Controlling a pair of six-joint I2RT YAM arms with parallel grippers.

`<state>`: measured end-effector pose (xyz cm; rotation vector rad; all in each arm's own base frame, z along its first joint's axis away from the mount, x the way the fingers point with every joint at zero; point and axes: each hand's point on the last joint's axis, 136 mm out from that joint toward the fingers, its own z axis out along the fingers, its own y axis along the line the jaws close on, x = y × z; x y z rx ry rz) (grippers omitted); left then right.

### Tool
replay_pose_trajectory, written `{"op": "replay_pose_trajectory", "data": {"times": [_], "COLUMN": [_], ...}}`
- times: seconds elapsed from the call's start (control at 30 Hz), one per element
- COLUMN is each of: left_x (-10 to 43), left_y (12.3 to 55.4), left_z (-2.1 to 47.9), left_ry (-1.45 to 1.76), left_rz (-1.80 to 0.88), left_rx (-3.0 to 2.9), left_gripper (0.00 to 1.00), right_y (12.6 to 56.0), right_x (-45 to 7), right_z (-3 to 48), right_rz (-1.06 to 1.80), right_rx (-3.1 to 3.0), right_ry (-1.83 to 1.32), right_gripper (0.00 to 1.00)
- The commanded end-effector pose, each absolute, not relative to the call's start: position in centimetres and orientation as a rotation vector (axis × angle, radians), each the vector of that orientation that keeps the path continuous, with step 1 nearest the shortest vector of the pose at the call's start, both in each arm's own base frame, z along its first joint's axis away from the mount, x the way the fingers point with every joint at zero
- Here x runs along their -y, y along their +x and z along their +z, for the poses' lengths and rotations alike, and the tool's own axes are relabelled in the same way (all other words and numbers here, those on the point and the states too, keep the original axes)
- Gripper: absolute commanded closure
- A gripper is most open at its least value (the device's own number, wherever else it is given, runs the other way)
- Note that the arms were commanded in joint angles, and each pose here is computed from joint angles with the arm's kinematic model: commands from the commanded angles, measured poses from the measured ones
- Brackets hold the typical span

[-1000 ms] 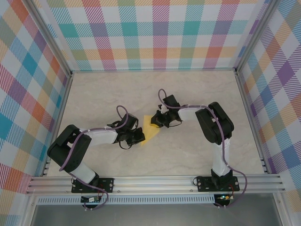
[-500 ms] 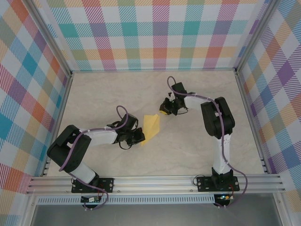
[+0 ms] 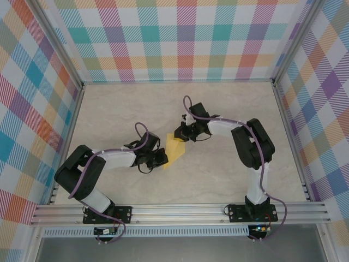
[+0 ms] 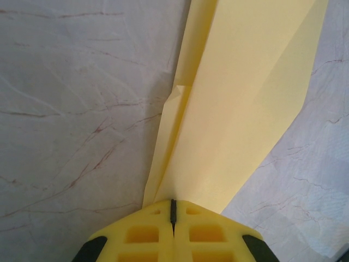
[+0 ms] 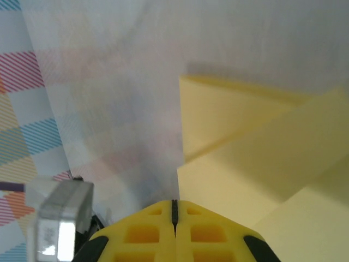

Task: Fold a paper plane with a square sheet of paper (pick it up from the middle)
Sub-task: Fourth fold the wing at the center of the table.

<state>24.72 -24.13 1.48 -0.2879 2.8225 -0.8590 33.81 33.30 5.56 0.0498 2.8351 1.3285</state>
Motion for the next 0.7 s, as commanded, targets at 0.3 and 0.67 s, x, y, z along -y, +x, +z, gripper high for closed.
{"op": "replay_pose_trajectory", "data": {"times": [0.3, 0.67], "left_x": [19.6, 23.1], "left_y": [19.4, 24.6], "left_z": [-3.5, 7.3], "left_ry": [-0.295, -0.275], "left_rz": [-0.528, -0.783], "left_rx": [-3.082, -2.811], "left_gripper": [1.0, 0.86], "right_y": [32.6, 31.9], "right_x": [-30.8, -30.1], "right_z": [-1.3, -1.8], "right_rz": [1.13, 1.081], "right_rx": [-3.027, -3.055], "right_ry": [0.084, 0.083], "right_gripper": [0.97, 0.97]}}
